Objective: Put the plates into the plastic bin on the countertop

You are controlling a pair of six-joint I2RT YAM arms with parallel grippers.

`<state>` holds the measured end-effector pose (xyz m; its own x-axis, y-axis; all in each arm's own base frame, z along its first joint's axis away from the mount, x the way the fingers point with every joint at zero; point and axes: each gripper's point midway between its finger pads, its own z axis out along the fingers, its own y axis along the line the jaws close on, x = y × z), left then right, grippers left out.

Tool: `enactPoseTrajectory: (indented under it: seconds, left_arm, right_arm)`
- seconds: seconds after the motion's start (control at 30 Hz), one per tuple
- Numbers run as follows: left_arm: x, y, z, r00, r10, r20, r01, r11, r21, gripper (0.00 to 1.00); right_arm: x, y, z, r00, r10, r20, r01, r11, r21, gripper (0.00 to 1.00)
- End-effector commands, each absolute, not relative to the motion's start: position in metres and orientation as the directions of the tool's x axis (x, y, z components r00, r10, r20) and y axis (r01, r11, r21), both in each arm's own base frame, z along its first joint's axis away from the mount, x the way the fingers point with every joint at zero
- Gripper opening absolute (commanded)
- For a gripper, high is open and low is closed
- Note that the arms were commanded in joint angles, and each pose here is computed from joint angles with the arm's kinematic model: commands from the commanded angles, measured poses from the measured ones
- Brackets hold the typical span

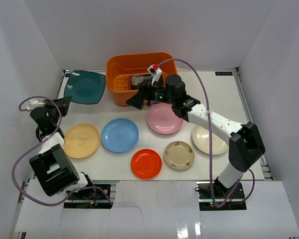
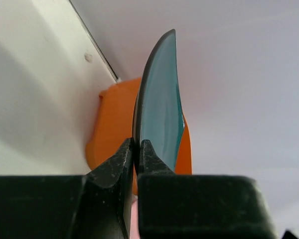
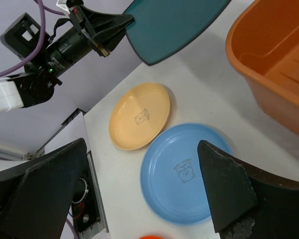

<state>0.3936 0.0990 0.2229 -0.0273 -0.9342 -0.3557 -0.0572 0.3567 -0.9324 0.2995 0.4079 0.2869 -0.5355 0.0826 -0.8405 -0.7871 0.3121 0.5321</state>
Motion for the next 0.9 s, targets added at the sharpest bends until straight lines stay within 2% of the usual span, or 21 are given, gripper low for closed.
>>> enactPoseTrajectory:
  seconds: [0.0,0.17,0.3,0.47,0.7,0.8,0.87]
  left_arm:
    - [0.389,0.067,0.301,-0.043,-0.898,-0.437,0.14,0.428,-0.893,0.0]
    - [0.385,0.056,0.322,-0.055,-0.899,-0.435,0.181,0.419,-0.89,0.0]
    - [0.386,0.034,0.33,-0.122,-0.899,-0.422,0.232,0.387,-0.892,0.0]
    - [0.386,0.004,0.333,-0.208,-0.881,-0.426,0.277,0.364,-0.889,0.0]
    - [0.379,-0.034,0.339,-0.314,-0.841,-0.441,0.346,0.331,-0.878,0.0]
    - [0.378,-0.045,0.341,-0.341,-0.824,-0.453,0.364,0.328,-0.872,0.0]
    - [0.378,-0.05,0.339,-0.353,-0.818,-0.455,0.365,0.328,-0.871,0.0]
  right_arm:
    - [0.318,0.417,0.303,-0.486,0.094,-0.869,-0.806,0.337,0.487,0.98]
    - [0.345,0.426,0.306,-0.489,0.095,-0.867,-0.798,0.353,0.489,0.98]
    - [0.376,0.425,0.323,-0.483,0.141,-0.864,-0.782,0.374,0.498,0.98]
    - [0.403,0.426,0.313,-0.514,0.146,-0.845,-0.76,0.379,0.528,0.98]
    - [0.412,0.433,0.303,-0.55,0.137,-0.824,-0.753,0.346,0.56,0.91]
    - [0.413,0.43,0.301,-0.562,0.151,-0.813,-0.744,0.338,0.576,0.82]
    - [0.411,0.427,0.299,-0.577,0.164,-0.8,-0.732,0.331,0.596,0.67]
